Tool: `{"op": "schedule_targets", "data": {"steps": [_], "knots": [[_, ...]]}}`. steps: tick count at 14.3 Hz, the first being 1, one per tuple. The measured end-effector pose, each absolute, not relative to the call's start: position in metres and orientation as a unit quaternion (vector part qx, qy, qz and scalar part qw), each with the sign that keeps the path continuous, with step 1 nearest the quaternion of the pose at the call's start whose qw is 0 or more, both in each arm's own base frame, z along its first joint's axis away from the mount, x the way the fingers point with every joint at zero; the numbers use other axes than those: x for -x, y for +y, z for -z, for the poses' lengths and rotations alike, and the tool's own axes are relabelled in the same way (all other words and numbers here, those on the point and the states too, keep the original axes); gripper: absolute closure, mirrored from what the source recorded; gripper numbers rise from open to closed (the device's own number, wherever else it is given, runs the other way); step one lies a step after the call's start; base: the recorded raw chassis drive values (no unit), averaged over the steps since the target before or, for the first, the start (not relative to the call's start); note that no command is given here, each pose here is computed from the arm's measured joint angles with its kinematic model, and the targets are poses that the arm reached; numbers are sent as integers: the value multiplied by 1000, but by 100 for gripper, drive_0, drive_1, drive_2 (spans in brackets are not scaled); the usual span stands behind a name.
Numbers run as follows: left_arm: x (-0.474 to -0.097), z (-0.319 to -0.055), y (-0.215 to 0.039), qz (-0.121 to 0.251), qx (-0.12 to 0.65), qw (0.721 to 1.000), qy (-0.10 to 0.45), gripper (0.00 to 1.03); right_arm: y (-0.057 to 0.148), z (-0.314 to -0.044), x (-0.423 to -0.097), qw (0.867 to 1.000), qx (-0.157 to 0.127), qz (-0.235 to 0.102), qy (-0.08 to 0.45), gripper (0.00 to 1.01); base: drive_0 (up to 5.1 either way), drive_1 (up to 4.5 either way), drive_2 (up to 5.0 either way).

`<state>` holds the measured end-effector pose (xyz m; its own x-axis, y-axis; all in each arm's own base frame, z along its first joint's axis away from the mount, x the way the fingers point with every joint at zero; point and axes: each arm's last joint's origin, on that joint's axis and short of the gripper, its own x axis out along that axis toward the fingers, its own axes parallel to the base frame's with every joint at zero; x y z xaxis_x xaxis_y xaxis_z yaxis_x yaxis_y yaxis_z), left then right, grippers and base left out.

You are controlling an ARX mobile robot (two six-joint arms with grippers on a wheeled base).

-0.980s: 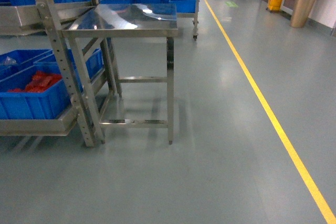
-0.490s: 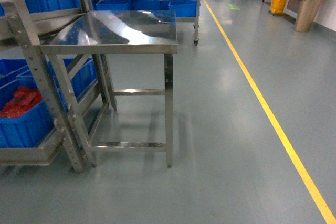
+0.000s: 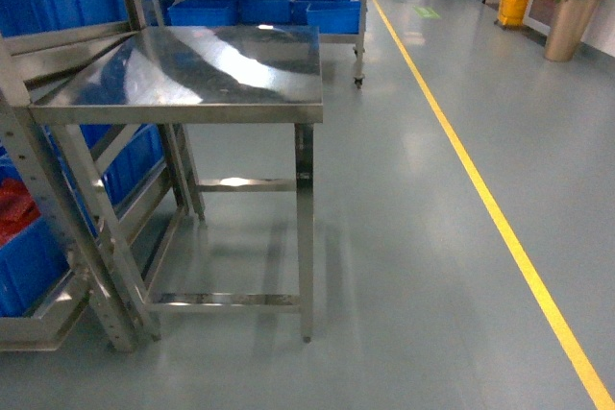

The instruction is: Pick blue part to blue bin on bottom shelf

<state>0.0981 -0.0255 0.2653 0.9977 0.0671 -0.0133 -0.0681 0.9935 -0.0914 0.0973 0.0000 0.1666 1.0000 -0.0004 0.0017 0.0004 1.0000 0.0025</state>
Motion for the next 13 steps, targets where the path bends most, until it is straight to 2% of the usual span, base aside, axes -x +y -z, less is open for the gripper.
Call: {"op": "schedule_targets", "data": {"steps": [9, 11, 13], "knots": [[-98, -265, -25, -34, 45, 998, 6, 60, 0, -167, -97, 1000, -1, 0, -1, 3, 4, 435, -426], [-100, -264, -26, -33, 44, 998, 11, 60, 0, -167, -97, 1000, -1, 0, -4, 3, 0, 0, 0], [-99, -265, -26, -31, 46, 998, 6, 60, 0, -167, -97, 1000, -1, 1, -1, 3, -503, 238, 238]]}}
